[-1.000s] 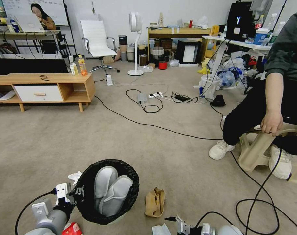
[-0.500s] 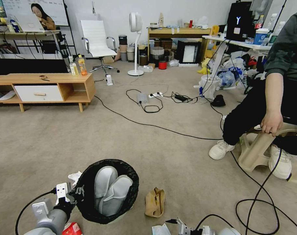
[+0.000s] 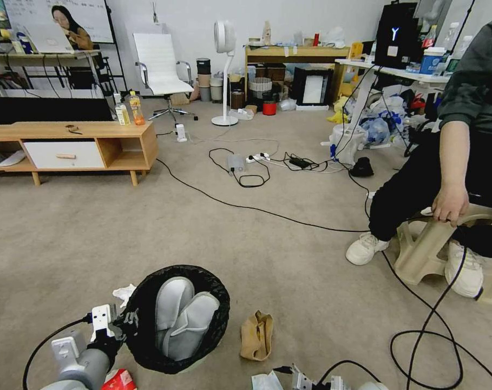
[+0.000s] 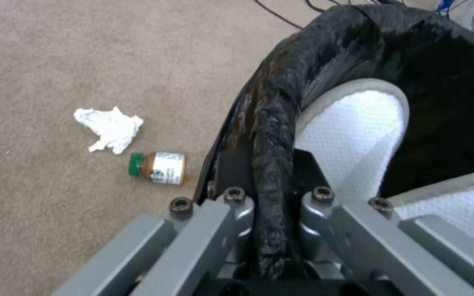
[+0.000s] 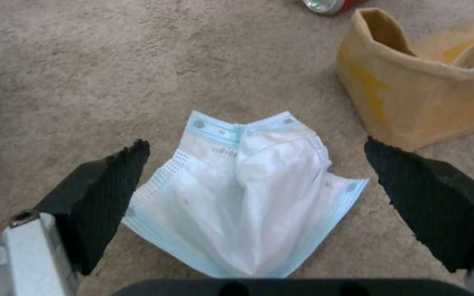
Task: Pick up the trash bin and place the garbage on the floor into it.
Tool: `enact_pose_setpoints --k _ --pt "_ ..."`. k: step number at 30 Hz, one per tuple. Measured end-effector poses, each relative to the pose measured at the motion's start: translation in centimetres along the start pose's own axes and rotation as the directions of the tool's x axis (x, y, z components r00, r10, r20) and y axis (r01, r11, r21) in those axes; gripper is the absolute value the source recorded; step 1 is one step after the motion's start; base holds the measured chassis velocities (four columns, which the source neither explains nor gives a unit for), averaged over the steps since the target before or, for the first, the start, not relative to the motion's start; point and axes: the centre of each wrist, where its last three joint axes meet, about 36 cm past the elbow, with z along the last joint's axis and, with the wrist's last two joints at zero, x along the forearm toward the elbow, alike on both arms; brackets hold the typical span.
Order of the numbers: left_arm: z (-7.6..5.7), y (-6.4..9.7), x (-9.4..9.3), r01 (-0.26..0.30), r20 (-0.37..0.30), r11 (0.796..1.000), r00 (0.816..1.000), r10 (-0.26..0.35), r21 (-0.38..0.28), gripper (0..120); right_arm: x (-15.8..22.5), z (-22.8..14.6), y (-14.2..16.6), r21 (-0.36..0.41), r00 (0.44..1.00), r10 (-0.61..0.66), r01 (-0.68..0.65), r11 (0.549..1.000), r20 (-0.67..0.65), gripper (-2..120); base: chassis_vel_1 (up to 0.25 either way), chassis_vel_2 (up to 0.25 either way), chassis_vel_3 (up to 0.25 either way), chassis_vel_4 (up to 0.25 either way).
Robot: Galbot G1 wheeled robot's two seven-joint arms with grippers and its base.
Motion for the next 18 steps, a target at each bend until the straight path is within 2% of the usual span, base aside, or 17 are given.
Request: enact_pose_setpoints --k 18 --pt "0.3 0.1 -0.3 0.004 -0.006 1.0 1.0 -0.004 0.002 4 -1.9 1.2 0.6 -0.035 1.0 0.004 -0.004 0.999 -0.002 100 0.0 0.0 0.0 0.0"
